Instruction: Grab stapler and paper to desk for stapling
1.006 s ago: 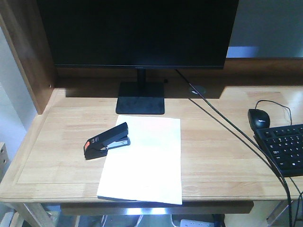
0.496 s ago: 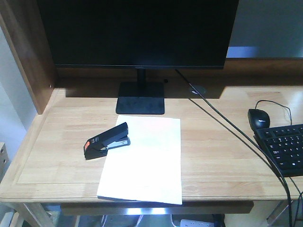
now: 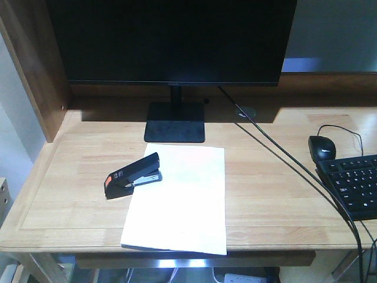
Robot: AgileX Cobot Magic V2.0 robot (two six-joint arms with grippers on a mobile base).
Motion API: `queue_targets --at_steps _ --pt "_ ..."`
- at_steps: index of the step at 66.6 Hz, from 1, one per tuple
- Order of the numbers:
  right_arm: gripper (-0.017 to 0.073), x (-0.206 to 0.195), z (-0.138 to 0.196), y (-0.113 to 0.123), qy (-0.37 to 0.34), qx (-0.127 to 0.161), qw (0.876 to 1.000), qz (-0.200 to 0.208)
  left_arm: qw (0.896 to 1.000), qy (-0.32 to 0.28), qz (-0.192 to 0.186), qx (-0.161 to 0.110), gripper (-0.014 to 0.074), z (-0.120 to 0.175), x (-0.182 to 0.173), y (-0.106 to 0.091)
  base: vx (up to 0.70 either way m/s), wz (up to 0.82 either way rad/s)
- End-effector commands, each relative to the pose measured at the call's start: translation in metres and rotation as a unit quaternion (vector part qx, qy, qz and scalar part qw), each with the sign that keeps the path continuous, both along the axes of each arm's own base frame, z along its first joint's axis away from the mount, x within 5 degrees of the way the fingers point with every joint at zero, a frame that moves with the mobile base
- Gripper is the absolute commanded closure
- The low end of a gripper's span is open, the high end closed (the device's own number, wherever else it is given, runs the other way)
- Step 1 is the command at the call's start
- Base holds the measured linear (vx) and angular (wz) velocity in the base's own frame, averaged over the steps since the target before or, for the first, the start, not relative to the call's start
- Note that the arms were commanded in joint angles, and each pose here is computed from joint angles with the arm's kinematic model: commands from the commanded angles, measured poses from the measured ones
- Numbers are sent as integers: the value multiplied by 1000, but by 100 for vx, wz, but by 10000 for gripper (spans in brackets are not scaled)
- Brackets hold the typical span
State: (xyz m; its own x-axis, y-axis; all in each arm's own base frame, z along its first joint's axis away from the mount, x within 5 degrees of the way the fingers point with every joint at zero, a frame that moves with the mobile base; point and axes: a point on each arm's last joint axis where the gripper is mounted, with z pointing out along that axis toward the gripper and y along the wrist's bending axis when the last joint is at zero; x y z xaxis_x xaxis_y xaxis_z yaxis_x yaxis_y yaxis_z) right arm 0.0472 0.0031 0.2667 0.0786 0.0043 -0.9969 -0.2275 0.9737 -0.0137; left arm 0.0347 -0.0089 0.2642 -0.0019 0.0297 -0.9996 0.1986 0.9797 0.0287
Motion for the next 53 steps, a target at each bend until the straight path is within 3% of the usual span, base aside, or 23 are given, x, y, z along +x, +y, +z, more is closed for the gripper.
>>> queue_targets --at_steps 1,9,43,53 --pt "395 -2 13 3 -38 -11 999 14 999 -47 0 -18 601 15 -3 1 0 0" --pt "575 -2 13 3 -40 -15 999 13 999 -47 0 -18 601 15 -3 1 0 0" --pt "568 -2 13 2 -39 -16 999 12 999 -48 0 -18 601 15 -3 1 0 0" --pt "568 -2 13 2 -39 -16 999 12 999 -32 1 -15 601 1 2 0 0 0"
